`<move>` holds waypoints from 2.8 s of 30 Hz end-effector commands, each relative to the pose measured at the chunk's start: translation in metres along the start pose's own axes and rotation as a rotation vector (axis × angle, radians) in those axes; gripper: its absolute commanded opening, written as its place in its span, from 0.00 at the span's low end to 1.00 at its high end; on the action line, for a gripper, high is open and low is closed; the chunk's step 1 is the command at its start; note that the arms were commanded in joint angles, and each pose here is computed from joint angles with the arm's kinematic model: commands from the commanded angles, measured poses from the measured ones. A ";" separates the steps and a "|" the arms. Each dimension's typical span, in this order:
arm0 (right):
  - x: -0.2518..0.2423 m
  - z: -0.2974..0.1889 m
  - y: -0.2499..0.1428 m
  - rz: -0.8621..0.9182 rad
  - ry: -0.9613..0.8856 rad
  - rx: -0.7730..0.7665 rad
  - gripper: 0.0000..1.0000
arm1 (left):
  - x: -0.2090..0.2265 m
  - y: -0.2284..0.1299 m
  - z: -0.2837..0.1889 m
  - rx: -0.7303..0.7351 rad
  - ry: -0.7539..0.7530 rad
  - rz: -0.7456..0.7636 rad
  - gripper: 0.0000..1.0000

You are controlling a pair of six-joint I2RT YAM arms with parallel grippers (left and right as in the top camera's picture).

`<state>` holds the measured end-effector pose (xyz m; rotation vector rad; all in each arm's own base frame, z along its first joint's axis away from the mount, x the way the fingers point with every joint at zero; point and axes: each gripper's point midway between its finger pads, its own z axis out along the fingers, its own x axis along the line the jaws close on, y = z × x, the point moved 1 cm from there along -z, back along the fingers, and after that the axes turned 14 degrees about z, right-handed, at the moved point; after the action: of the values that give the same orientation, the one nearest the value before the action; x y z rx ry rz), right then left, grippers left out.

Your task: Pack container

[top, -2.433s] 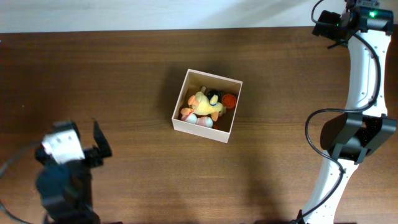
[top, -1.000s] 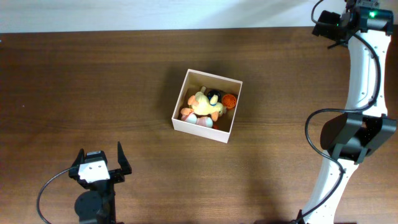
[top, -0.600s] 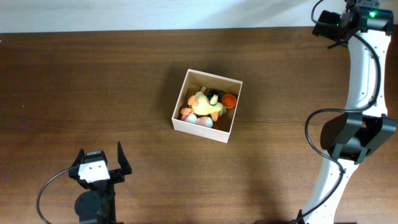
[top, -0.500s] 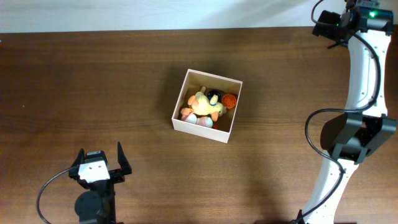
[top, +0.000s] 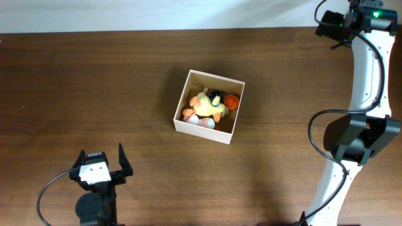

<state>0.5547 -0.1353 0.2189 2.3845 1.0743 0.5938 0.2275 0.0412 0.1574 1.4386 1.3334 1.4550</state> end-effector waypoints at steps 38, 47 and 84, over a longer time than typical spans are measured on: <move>-0.014 -0.276 -0.178 -0.410 0.550 -0.584 0.99 | 0.000 -0.002 0.000 -0.005 0.008 -0.006 0.99; -0.054 -0.230 -0.253 -0.344 0.646 -0.622 0.99 | 0.000 -0.002 0.000 -0.004 0.008 -0.006 0.99; -0.084 -0.164 -0.318 -0.348 0.658 -0.620 0.99 | 0.000 -0.002 0.000 -0.004 0.008 -0.006 0.99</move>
<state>0.2303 0.0262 0.1566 1.4439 1.2828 1.3923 0.2275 0.0413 0.1566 1.4389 1.3337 1.4547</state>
